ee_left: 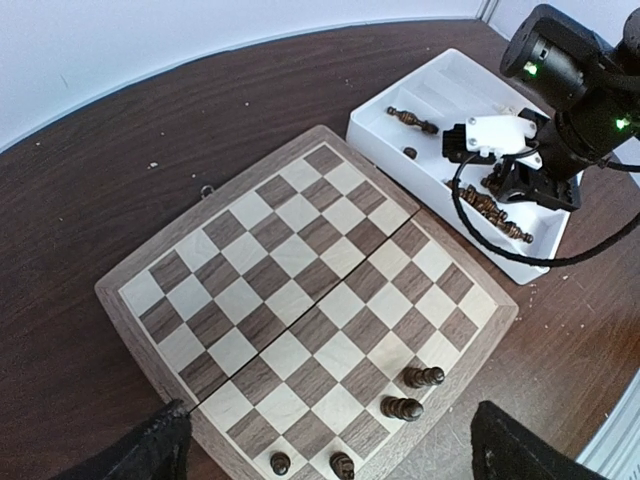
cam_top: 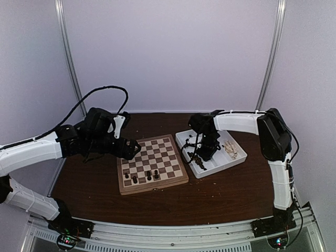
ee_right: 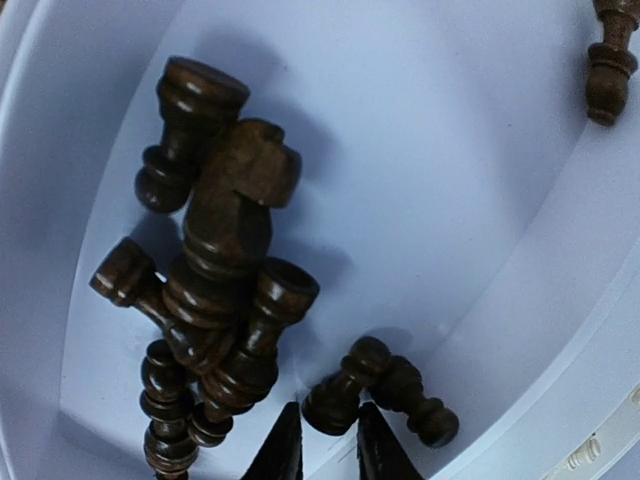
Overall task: Set up the chess pieces on the board
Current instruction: Pick up the chess piece from the storage box.
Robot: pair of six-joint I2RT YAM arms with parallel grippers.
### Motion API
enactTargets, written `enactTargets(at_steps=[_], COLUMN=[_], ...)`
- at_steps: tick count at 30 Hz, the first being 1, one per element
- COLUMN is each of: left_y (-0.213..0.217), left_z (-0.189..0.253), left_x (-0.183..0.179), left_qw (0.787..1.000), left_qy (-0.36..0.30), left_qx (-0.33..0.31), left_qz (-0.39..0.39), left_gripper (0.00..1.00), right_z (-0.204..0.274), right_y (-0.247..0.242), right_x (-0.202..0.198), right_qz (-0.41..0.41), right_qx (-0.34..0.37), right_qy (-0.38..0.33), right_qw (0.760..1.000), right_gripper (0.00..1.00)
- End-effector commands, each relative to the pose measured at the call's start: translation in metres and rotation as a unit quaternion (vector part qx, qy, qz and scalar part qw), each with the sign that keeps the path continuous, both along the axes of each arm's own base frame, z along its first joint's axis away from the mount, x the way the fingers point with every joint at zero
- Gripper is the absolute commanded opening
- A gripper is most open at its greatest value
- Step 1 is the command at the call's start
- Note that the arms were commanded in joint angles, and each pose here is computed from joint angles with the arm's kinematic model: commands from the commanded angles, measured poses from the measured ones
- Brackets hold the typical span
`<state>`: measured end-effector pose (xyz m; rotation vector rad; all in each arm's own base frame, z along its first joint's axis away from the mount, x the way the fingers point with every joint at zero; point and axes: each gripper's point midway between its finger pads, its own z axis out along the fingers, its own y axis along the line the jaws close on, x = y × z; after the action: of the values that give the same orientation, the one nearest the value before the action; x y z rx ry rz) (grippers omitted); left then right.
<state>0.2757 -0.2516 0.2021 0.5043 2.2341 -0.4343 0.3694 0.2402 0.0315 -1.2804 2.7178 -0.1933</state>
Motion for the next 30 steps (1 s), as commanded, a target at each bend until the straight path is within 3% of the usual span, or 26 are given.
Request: enactTargets(at_steps=[1, 9, 21, 30], left_y=[-0.004, -0.005, 0.008, 0.022], left_z=[0.029, 0.048, 0.121, 0.134], left_x=[0.002, -0.001, -0.009, -0.016], left_qw=[0.999, 0.997, 0.98, 0.973], left_qy=[-0.024, -0.032, -0.063, -0.076], left_qx=[-0.041, -0.067, -0.184, -0.211], left_qz=[-0.002, -0.004, 0.039, 0.058], left_gripper=[0.98, 0.98, 0.98, 0.98], right_z=[-0.007, 0.005, 0.029, 0.037], right_y=[0.0, 0.002, 0.007, 0.015], right_x=[-0.004, 0.007, 0.012, 0.017], right_qz=[-0.006, -0.017, -0.053, -0.121], right_qx=[-0.002, 0.005, 0.049, 0.103], right_qy=[0.003, -0.025, -0.037, -0.036], right_qw=[1.0, 1.0, 0.997, 0.987], right_gripper=[0.21, 0.24, 0.26, 0.25])
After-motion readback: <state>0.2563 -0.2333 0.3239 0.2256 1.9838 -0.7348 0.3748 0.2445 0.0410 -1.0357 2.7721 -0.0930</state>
